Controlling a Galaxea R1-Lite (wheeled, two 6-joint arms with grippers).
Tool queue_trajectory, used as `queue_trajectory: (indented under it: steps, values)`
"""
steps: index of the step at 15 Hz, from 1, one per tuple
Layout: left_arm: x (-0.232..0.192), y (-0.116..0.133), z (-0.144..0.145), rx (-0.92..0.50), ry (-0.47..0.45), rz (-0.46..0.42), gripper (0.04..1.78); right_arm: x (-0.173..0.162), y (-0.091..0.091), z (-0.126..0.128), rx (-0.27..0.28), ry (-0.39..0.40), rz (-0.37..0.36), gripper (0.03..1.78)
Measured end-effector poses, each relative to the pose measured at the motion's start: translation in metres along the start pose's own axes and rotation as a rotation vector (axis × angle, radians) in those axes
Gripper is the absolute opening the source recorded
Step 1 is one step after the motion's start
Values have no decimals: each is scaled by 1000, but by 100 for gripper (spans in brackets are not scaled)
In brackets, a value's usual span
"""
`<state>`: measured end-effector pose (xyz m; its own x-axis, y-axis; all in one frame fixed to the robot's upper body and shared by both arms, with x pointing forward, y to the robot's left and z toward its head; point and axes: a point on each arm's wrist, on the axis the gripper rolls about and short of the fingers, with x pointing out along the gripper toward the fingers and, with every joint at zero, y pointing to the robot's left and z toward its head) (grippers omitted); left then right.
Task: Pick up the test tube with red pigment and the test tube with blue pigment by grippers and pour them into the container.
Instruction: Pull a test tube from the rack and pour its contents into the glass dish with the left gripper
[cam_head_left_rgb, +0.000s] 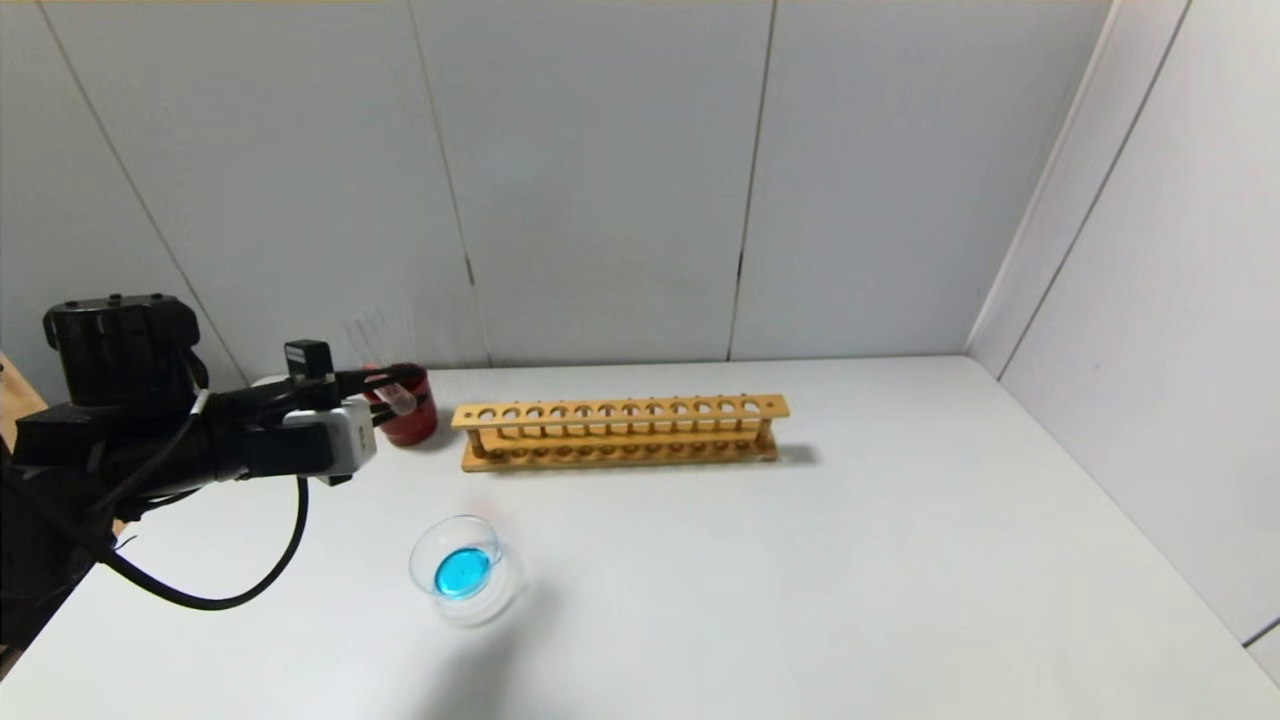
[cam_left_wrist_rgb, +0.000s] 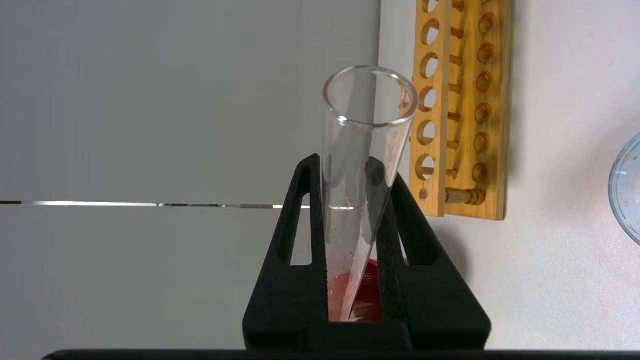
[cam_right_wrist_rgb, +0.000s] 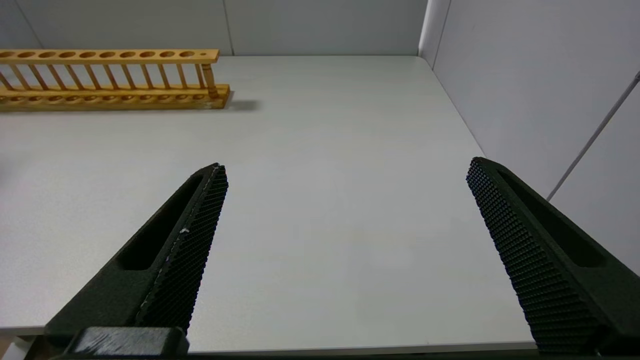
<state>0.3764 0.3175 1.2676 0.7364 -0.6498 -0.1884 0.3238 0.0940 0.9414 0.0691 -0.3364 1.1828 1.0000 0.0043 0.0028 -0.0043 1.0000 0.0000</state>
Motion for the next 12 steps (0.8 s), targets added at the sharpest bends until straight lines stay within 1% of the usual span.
queue_trajectory:
  steps: [6,8,10,12]
  values:
    - [3,-2,-6,69,6,-7,32,0,0,0,0,0,0,175]
    - [2,-1,-8,99,5,7,32,0,0,0,0,0,0,175]
    - [3,0,-13,142,-15,27,32,0,0,0,0,0,0,175]
    - [4,-2,-16,148,-14,31,32,0,0,0,0,0,0,175]
